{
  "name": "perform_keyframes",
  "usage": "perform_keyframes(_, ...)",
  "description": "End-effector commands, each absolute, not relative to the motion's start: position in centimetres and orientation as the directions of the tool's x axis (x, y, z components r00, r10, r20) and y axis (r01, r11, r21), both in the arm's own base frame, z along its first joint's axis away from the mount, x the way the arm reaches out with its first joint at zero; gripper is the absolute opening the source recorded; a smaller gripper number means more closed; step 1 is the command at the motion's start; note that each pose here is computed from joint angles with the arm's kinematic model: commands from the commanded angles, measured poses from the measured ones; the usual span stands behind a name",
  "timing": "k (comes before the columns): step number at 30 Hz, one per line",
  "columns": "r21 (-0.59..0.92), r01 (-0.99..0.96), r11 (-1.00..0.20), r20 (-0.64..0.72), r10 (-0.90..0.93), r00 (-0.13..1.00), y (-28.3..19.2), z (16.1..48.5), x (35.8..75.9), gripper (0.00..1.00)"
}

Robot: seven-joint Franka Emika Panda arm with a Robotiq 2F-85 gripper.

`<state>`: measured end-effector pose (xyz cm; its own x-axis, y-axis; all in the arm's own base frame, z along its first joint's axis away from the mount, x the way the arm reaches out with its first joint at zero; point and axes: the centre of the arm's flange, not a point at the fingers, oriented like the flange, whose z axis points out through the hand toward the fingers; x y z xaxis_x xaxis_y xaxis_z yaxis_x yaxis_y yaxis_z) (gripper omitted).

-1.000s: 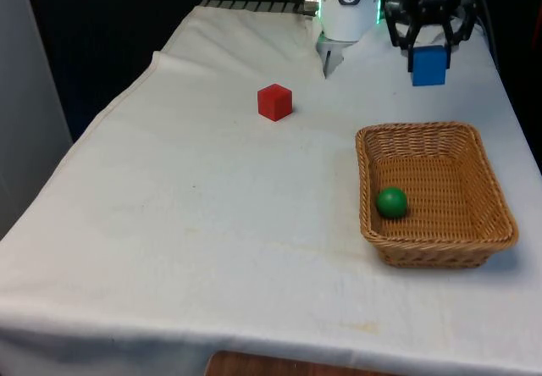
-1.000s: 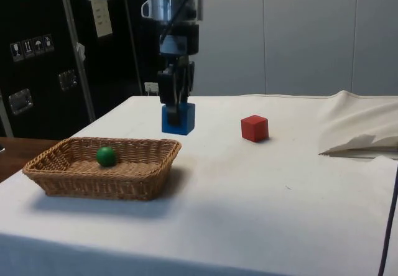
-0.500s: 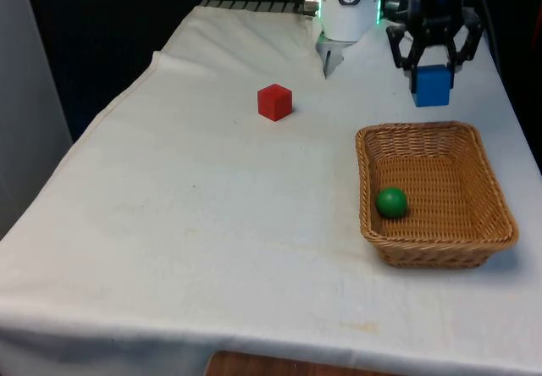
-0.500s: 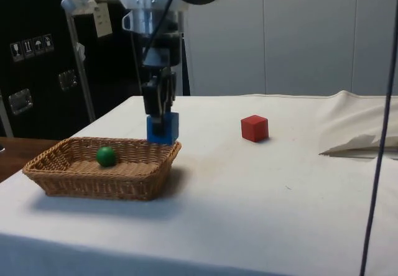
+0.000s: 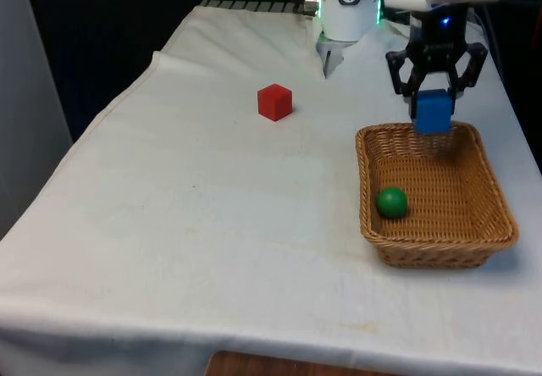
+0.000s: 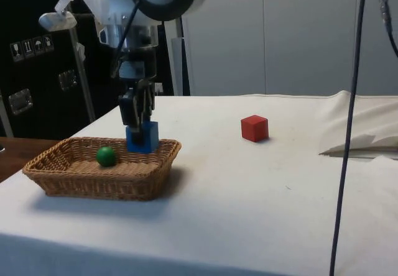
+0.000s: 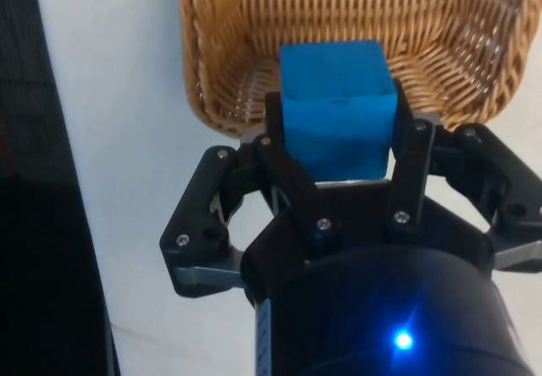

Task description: Place all non-red objects into the basket.

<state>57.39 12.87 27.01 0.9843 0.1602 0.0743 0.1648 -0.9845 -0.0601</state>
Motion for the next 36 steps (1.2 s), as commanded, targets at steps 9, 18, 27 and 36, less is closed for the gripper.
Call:
perform_keyframes(9,-0.05,0.142,-0.989,0.061,0.138,0.988,12.5,25.9,58.8,0.01)
perform_keyframes(18,-0.034,0.117,-0.993,0.057,0.115,0.992,12.5,24.3,60.6,0.01)
perform_keyframes(27,-0.017,0.102,-0.995,0.055,0.101,0.993,12.5,22.7,62.0,0.01)
perform_keyframes(36,-0.008,0.093,-0.996,0.048,0.093,0.995,13.4,21.0,62.8,0.01)
